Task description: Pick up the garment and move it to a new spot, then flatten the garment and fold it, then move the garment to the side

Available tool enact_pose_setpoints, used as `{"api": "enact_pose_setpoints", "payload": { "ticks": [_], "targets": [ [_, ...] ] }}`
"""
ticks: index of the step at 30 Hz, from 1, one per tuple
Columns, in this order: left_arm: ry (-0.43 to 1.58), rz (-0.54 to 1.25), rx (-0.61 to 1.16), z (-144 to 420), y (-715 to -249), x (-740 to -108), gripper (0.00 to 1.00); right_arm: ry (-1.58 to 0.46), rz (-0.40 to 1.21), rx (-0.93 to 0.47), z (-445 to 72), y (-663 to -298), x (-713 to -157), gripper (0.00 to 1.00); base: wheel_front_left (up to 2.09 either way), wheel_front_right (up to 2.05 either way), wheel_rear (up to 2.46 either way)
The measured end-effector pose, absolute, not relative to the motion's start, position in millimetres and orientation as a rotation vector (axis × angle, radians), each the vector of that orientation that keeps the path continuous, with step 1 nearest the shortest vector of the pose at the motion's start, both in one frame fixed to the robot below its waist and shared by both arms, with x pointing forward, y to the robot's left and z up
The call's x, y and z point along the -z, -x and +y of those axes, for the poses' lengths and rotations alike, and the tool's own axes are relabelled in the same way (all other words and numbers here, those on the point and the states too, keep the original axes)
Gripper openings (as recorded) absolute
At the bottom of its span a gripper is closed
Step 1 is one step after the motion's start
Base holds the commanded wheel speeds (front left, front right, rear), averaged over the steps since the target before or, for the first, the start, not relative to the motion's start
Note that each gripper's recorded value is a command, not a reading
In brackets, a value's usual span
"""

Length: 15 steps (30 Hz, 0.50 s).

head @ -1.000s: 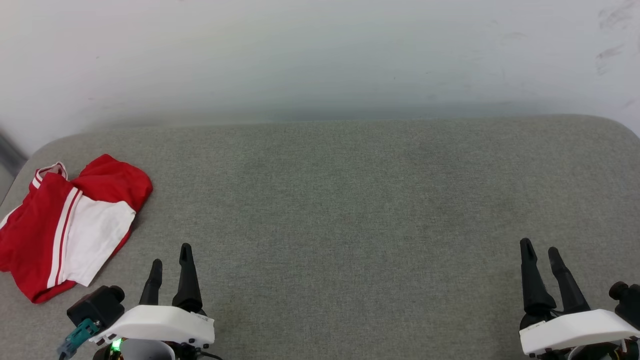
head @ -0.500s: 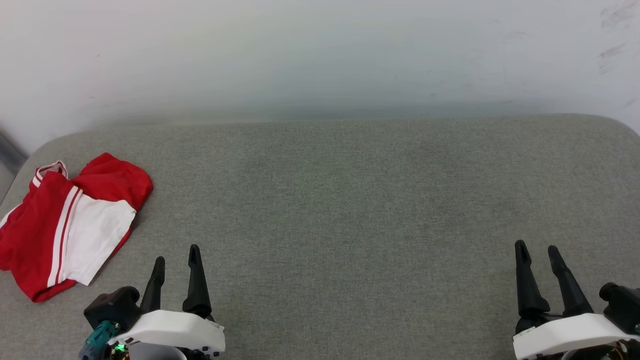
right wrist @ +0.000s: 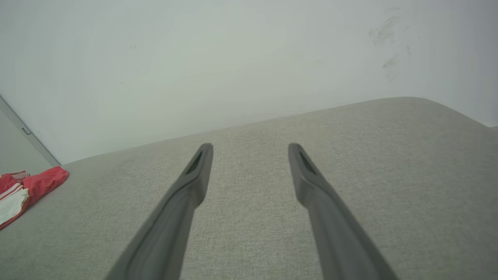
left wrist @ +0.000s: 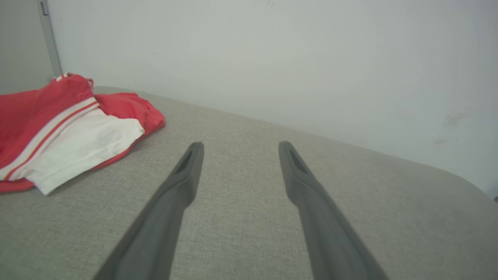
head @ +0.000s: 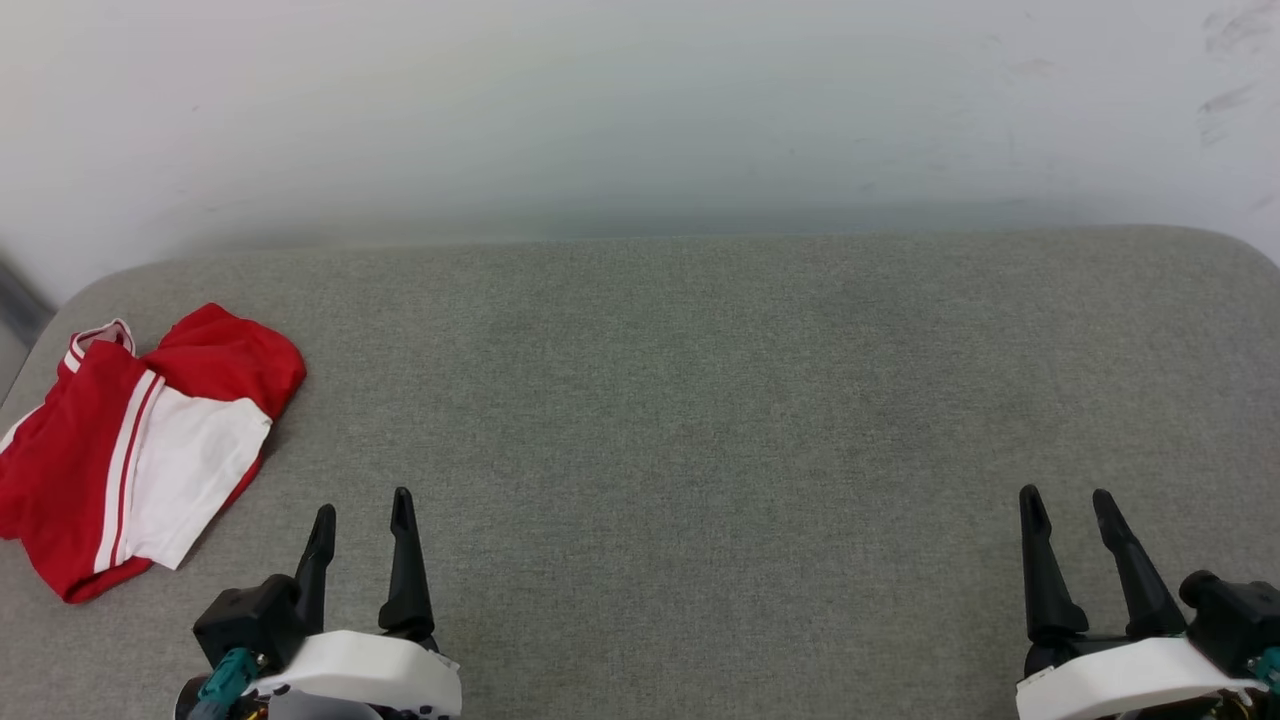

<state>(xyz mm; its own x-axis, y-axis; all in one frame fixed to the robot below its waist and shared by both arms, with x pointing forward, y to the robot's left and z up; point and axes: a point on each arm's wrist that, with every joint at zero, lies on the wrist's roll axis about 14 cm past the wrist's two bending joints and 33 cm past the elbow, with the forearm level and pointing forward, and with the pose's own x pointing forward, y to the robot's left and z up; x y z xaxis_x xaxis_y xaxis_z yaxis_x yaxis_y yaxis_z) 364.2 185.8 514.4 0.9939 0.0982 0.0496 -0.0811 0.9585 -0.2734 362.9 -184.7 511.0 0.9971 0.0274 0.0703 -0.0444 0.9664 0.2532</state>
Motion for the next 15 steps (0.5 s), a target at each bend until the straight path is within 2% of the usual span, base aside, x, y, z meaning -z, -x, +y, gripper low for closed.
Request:
{"api": "enact_pose_setpoints", "payload": {
  "ticks": [15],
  "targets": [
    [0.149, -0.099, -0.057, 179.5, -361.9, -519.8, 1.00, -0.153, -0.093, -0.061, -179.3, -360.1, -515.4, 1.00, 0.00, 0.00, 0.00]
  ]
}}
